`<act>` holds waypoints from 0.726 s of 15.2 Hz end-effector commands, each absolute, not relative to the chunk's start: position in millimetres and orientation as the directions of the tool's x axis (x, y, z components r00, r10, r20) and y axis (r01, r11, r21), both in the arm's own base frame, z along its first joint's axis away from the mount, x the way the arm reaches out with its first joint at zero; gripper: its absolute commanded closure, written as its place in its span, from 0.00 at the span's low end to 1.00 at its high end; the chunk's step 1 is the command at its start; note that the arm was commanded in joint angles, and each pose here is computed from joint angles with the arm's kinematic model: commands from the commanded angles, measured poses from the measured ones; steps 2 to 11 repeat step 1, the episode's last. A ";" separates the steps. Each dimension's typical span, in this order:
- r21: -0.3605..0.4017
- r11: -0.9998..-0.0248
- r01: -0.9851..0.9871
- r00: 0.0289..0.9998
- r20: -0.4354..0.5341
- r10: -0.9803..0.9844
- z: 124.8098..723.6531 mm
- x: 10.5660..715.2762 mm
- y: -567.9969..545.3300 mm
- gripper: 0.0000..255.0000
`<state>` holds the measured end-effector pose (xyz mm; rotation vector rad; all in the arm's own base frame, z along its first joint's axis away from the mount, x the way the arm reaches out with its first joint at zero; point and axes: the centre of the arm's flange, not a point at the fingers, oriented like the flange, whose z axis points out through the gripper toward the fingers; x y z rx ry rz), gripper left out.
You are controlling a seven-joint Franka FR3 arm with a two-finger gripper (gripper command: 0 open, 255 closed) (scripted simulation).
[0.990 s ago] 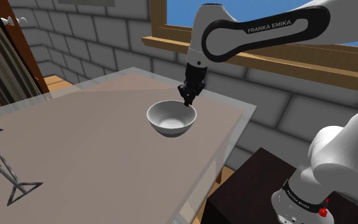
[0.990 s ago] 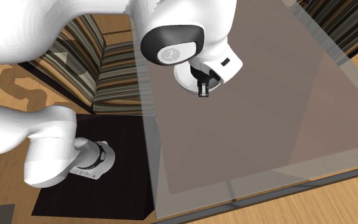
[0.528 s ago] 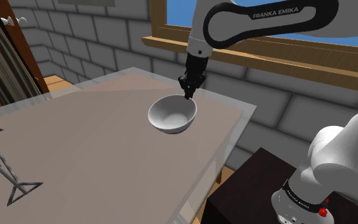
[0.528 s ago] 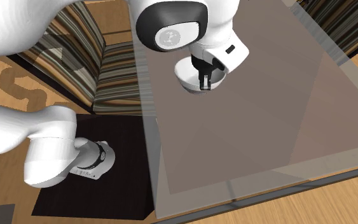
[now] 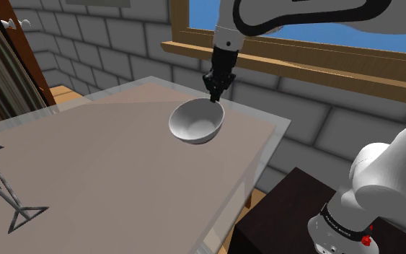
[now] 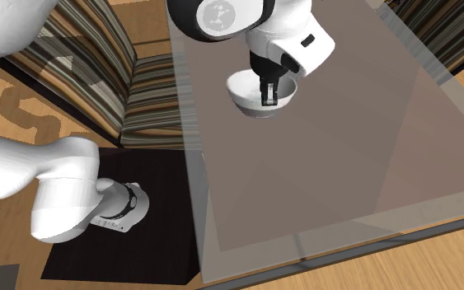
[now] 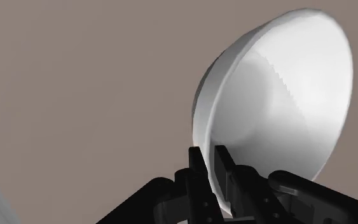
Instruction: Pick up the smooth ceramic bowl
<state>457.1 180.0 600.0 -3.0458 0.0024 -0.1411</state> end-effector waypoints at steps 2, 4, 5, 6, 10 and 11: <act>-0.093 -0.996 0.003 0.996 0.093 -0.006 603.8 456.3 180.5 1.00; -0.093 -0.996 0.003 0.996 0.093 -0.006 603.8 456.3 180.5 1.00; -0.093 -0.996 0.003 0.996 0.093 -0.006 603.8 456.3 180.5 1.00; -0.093 -0.996 0.003 0.996 0.093 -0.006 603.8 456.3 180.5 1.00; -0.093 -0.996 0.003 0.996 0.093 -0.006 603.8 456.3 180.5 1.00; -0.093 -0.996 0.003 0.996 0.093 -0.006 603.8 456.3 180.5 1.00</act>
